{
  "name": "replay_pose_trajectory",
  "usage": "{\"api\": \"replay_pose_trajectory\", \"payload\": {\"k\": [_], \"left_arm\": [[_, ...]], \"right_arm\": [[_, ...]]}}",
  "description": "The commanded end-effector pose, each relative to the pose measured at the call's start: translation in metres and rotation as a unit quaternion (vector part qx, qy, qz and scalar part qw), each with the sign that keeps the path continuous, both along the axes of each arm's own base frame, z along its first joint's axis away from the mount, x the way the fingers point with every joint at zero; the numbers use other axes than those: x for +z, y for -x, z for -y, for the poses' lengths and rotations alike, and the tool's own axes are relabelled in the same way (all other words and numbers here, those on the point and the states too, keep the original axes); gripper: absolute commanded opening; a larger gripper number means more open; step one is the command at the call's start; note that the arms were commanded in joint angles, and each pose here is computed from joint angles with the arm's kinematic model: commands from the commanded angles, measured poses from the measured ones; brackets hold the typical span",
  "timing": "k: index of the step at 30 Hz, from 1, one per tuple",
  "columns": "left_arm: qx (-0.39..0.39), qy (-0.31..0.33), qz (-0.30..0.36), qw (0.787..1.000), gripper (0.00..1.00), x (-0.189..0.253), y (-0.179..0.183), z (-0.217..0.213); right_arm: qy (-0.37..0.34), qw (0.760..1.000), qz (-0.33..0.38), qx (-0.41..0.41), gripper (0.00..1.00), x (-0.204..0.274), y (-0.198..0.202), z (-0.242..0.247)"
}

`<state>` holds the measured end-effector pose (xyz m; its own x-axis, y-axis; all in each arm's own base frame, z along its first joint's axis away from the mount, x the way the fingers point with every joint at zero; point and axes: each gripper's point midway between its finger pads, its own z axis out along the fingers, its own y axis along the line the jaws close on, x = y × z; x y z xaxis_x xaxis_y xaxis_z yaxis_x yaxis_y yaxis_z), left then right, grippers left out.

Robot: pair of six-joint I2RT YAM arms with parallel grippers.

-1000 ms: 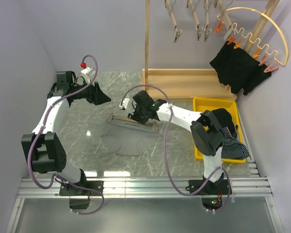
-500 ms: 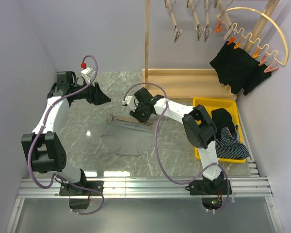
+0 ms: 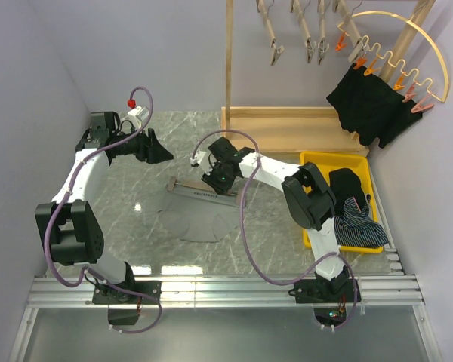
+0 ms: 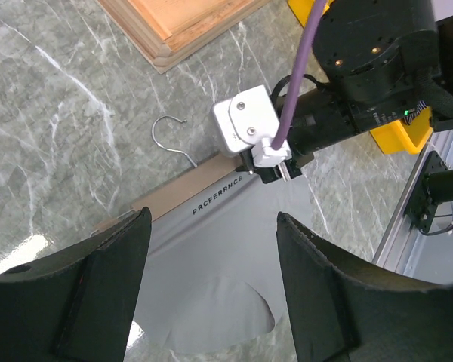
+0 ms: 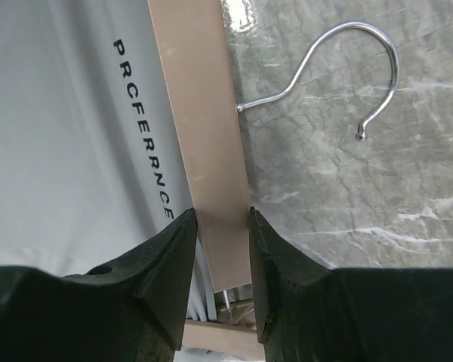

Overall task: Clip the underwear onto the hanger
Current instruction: Pick up the hanger at the center of the board.

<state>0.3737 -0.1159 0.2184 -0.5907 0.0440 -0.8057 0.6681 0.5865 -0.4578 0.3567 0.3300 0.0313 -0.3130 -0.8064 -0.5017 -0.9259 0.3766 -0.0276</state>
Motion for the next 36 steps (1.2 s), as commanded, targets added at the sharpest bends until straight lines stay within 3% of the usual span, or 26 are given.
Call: {"api": "replay_pose_trajectory", "payload": {"k": [1,10,22,28,36], "left_arm": [[-0.005,0.008,0.02,1.0,0.72,0.013,-0.004,0.0],[-0.002,0.001,0.015,1.0,0.72,0.009,-0.003,-0.001],[0.003,0.0,0.015,1.0,0.73,0.01,-0.007,-0.002],[0.003,-0.001,0.014,1.0,0.73,0.009,-0.007,-0.003],[0.007,-0.001,0.013,1.0,0.73,0.009,-0.008,-0.003]], "right_arm": [[0.001,1.0,-0.002,-0.002,0.4,-0.002,-0.004,0.0],[0.029,0.999,-0.021,-0.009,0.31,-0.02,-0.014,0.0],[0.102,0.994,-0.05,0.0,0.35,-0.039,-0.002,0.011],[0.105,0.993,-0.052,-0.003,0.39,-0.041,-0.004,0.01],[0.117,0.991,-0.062,-0.001,0.37,-0.048,-0.003,0.011]]}}
